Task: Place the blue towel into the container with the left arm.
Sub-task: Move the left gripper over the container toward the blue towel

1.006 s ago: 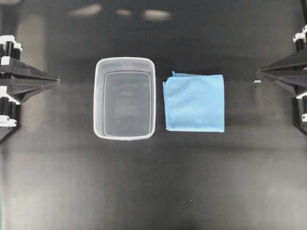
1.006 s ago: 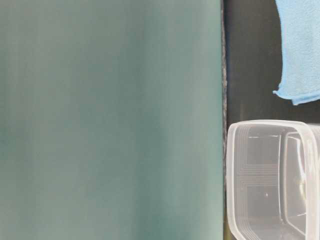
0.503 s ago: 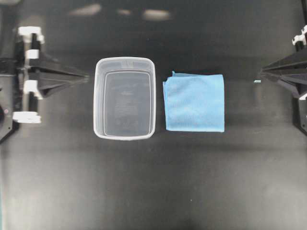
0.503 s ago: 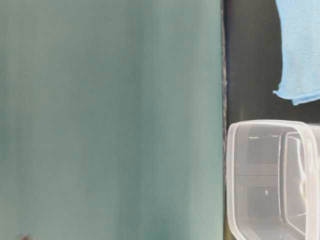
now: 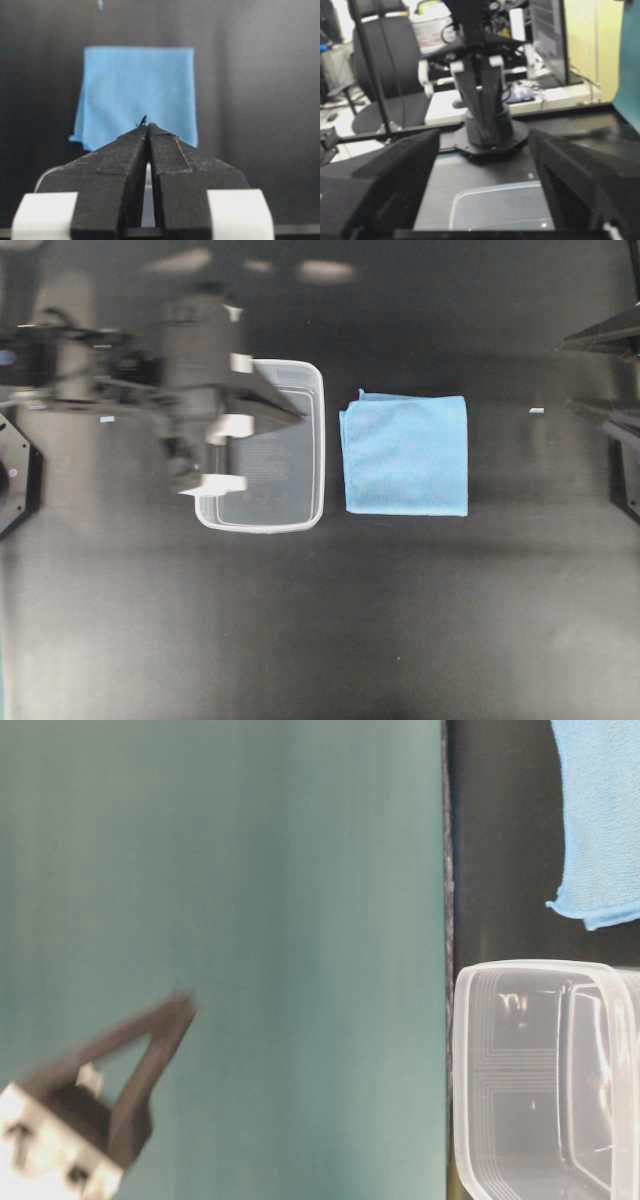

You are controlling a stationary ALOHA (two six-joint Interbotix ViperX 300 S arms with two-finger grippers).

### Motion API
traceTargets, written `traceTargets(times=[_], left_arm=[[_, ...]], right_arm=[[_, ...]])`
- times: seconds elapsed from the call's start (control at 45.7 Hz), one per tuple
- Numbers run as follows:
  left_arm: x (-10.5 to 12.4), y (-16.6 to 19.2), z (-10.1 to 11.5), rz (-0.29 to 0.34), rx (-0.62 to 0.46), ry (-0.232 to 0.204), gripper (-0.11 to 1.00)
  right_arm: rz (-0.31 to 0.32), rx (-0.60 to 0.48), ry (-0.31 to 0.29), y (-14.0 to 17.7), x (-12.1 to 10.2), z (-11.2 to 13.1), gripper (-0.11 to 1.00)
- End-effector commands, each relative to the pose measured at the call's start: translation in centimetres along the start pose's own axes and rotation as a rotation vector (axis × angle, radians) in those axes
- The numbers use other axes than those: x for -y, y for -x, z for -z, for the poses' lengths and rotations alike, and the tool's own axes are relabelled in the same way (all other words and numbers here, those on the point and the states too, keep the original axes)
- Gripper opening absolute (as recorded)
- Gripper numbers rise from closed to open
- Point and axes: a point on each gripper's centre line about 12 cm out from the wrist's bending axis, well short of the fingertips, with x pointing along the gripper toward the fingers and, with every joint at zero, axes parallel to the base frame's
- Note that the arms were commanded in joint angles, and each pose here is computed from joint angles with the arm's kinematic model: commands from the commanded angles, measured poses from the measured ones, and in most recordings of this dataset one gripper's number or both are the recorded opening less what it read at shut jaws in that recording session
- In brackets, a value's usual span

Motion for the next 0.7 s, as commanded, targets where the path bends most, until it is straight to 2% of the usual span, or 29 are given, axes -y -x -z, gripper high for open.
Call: traceTargets(times=[0.0,0.087,0.262,0.328,0.394,0.678], left_arm=[[-0.9,-1.6,-2.2,-0.018,-0.038,0.004,0.06],[-1.4,-3.9,-2.9,-0.024,-0.104,0.012,0.2],[-1.6,-9.3,-2.9,-0.023,-0.255,0.015,0.71],[-1.6,-11.4,-2.2,-0.021,-0.31,0.014,0.85],[-1.5,-13.7,-1.4,-0.017,-0.357,0.014,0.9],[-0.8,-21.0,1.7,-0.006,-0.423,0.005,0.88]], right_arm=[[-0.005,0.021,-0.002,0.0,-0.2,-1.0,0.74],[-0.006,0.029,-0.006,0.1,-0.2,-1.2,0.74],[-0.025,0.06,-0.002,0.7,-0.5,-1.8,0.74],[-0.026,0.074,-0.003,0.9,-0.5,-2.1,0.74],[-0.028,0.085,0.0,1.1,-0.6,-2.3,0.74],[-0.029,0.096,0.0,1.3,-0.6,-2.5,0.74]])
